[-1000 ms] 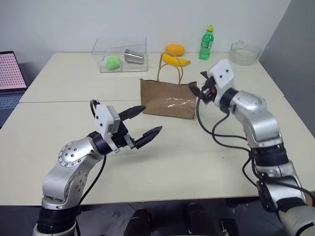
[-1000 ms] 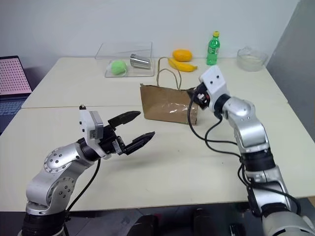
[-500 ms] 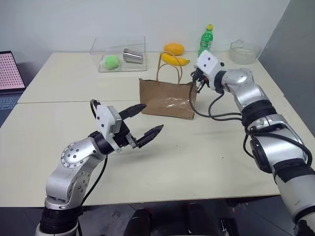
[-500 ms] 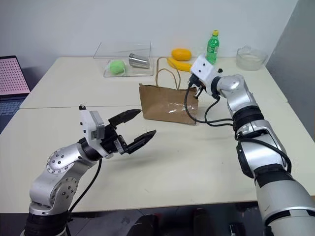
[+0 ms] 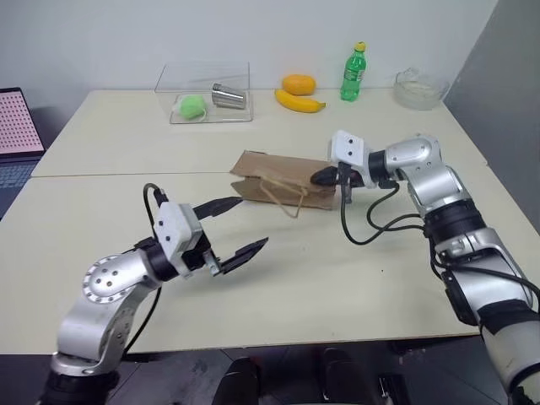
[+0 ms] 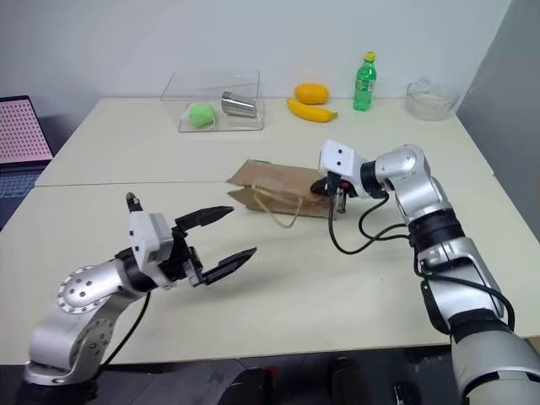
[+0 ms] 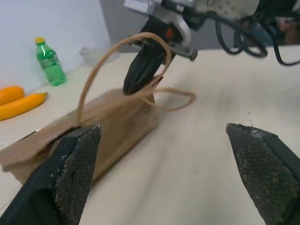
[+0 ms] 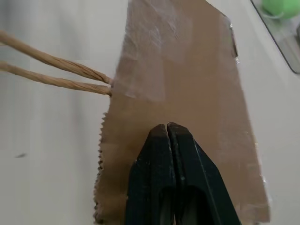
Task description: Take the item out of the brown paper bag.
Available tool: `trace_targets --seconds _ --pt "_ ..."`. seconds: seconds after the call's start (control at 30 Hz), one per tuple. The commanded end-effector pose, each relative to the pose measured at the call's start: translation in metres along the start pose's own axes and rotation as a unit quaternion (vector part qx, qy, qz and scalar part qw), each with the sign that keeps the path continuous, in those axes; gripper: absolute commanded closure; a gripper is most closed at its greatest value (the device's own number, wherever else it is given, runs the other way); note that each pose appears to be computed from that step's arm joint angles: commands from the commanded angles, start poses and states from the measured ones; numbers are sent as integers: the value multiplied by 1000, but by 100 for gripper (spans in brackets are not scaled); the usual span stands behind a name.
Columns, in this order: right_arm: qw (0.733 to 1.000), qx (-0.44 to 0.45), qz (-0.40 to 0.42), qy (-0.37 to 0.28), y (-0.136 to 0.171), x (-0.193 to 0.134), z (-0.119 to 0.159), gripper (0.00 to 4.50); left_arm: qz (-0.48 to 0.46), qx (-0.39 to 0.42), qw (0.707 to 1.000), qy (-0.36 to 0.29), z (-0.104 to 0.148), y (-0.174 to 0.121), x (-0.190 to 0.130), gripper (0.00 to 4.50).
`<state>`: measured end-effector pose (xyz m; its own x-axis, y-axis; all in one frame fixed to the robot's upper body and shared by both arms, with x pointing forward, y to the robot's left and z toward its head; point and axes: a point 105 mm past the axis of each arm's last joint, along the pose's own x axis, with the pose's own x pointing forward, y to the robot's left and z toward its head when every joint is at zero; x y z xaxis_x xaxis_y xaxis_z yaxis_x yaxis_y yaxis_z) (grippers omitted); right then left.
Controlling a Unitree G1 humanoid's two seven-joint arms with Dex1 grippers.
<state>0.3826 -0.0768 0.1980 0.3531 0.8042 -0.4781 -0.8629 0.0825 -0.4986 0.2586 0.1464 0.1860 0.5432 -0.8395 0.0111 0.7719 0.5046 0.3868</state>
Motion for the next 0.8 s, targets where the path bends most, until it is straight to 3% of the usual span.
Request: trace_targets --seconds 0.03,0.23,0.57,0.8 --pt "999 -15 13 -31 16 -7 20 444 18 42 999 1 12 20 -13 0" --pt "998 3 61 -32 69 -3 10 444 18 38 999 10 16 31 -22 0" --pt "997 49 -10 -62 79 -18 15 444 -66 78 993 66 -3 10 -28 0" --pt "987 121 -74 -75 109 -30 4 214 -178 231 951 104 -35 -5 -30 0"
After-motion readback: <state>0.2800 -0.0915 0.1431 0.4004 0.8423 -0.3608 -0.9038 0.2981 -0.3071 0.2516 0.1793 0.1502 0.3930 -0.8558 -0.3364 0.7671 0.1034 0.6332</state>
